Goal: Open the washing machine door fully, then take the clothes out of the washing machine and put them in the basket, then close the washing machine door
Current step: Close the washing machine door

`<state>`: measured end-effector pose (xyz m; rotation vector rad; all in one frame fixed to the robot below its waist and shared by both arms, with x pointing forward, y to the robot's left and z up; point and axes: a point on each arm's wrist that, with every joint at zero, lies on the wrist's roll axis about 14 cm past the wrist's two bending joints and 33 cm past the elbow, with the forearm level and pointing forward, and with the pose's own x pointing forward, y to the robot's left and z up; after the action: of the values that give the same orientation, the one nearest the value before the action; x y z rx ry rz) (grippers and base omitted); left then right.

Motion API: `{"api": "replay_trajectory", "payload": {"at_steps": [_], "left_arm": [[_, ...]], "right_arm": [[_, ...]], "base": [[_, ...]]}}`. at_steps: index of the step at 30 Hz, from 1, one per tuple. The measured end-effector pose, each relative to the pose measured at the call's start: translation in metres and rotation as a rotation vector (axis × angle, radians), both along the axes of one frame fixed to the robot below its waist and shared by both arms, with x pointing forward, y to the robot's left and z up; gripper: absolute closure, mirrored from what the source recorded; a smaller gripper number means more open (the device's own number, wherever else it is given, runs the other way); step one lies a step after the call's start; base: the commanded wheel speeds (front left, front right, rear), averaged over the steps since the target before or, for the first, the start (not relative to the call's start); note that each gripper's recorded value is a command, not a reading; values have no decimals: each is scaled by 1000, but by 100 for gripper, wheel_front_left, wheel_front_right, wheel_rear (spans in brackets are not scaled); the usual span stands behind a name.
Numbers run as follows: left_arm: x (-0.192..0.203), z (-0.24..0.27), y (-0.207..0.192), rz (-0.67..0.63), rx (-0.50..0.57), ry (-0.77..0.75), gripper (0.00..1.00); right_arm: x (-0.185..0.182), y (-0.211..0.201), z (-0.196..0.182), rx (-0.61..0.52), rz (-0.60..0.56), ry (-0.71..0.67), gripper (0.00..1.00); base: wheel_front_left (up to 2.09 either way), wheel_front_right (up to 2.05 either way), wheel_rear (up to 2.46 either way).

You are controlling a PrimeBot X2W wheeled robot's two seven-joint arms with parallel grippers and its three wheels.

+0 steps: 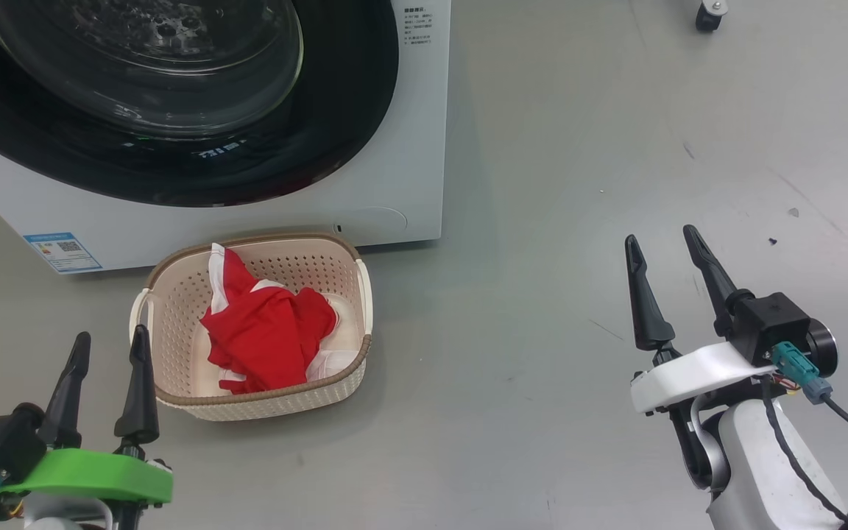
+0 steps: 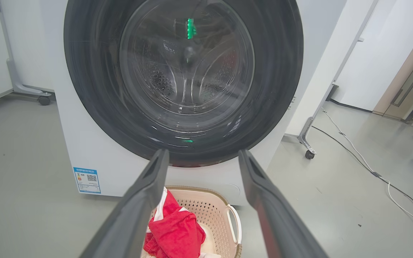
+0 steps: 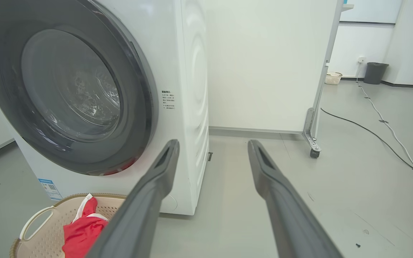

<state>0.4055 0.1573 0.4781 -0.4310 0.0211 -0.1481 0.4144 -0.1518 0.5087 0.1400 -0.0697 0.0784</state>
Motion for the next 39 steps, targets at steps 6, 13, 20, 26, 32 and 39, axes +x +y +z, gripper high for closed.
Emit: {"api": "replay_trajectory", "payload": {"at_steps": [6,13,20,26,32,39], "left_arm": [[-1,1,-3,-10,11,-5,0],[-2,2,-2,-4,5,-6,0],[-5,-1,-2,-2,3,3,0],[-5,-1,-1,5,0,3,0],[-3,8,4,22,-5,-24,0],[-4,5,2,21,-12,-16,0]], "right_arm": [[-6,0,-1,0,-3,2,0],[-9,0,3,3,-3,-12,0],[-14,0,0,6,-6,-2,0],[-15,0,0,8,-7,-4,0],[-16,-1,0,0,-11,-5,0],[-19,-1,-4,-6,-10,5,0]], "base": [[0,0,0],[0,0,0],[0,0,0],[0,0,0],[0,0,0],[0,0,0]]}}
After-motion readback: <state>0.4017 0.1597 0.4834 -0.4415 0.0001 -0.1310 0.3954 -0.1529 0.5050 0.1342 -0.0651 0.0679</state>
